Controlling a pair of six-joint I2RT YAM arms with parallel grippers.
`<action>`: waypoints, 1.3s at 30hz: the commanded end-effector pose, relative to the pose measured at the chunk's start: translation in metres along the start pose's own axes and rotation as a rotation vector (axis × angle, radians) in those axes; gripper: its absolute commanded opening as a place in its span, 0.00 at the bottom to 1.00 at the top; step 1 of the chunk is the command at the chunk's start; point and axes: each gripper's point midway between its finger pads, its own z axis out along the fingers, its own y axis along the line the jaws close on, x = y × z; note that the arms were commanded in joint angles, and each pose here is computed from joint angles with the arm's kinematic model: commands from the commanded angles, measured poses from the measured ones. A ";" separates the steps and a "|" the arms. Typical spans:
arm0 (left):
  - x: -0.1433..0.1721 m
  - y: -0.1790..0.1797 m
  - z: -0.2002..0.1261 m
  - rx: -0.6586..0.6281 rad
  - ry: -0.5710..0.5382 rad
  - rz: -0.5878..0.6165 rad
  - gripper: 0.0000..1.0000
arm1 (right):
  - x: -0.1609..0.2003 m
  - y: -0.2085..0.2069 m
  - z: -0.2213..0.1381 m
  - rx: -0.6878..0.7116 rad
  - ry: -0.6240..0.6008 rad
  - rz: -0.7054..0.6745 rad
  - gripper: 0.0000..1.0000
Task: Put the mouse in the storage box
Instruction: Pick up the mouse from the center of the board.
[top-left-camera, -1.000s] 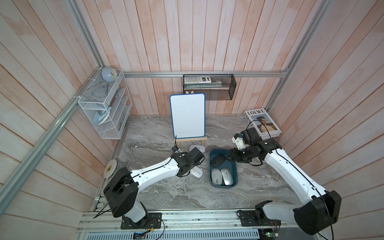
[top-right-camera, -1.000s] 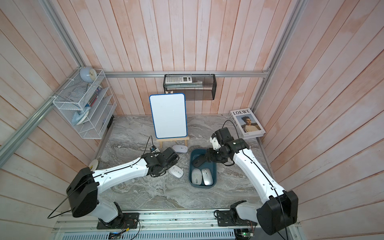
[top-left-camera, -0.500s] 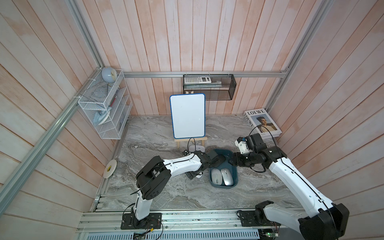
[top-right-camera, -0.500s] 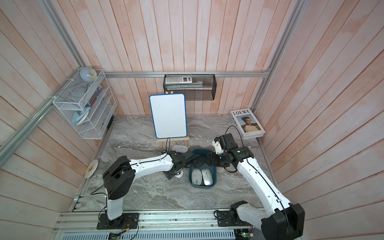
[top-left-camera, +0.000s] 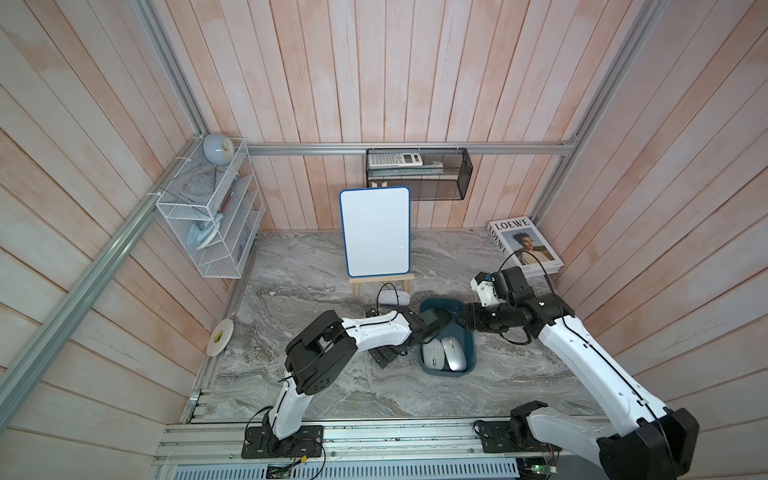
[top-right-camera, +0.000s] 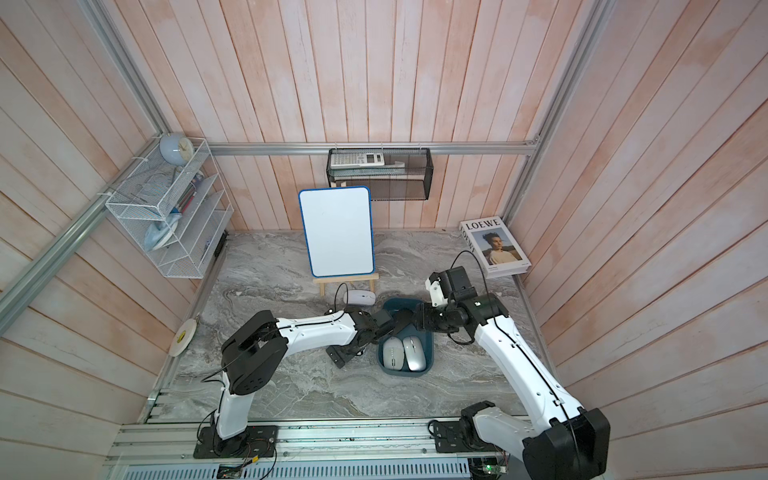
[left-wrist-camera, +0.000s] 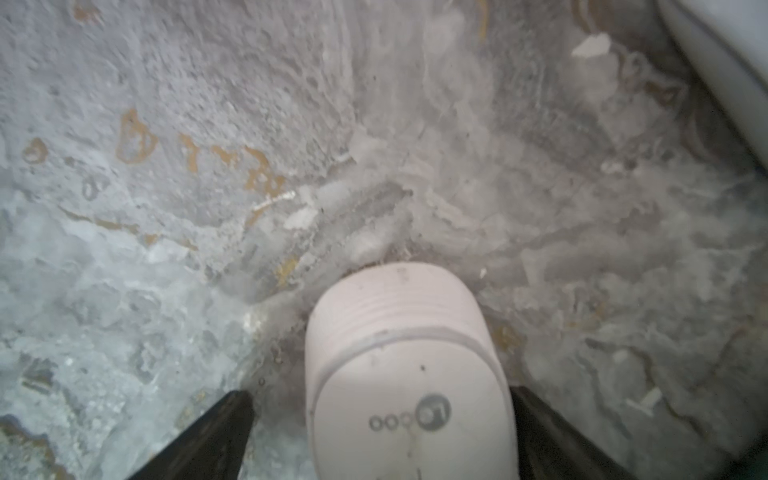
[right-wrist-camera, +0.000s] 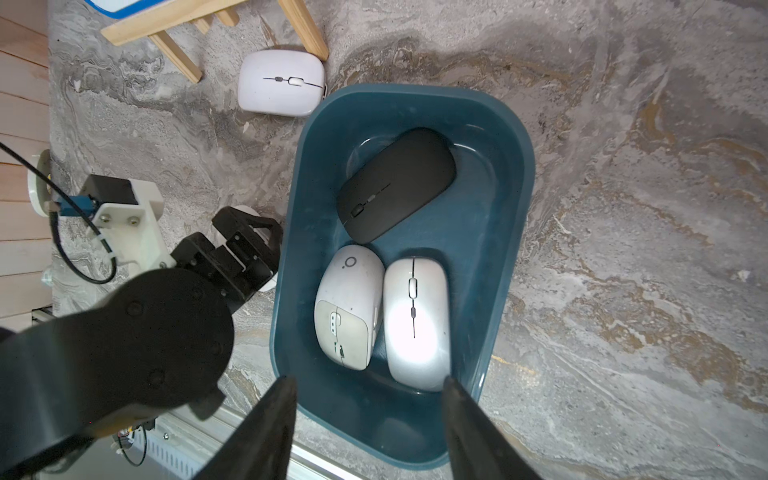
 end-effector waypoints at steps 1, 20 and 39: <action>0.009 -0.003 0.003 -0.020 0.017 0.012 1.00 | 0.003 -0.002 0.005 -0.007 0.012 0.020 0.59; -0.003 0.021 0.004 0.039 -0.038 0.167 0.37 | 0.002 0.001 0.004 -0.017 0.009 0.015 0.60; -0.025 -0.008 -0.144 0.802 -0.170 0.840 0.28 | -0.007 0.030 -0.004 -0.161 -0.009 0.102 0.60</action>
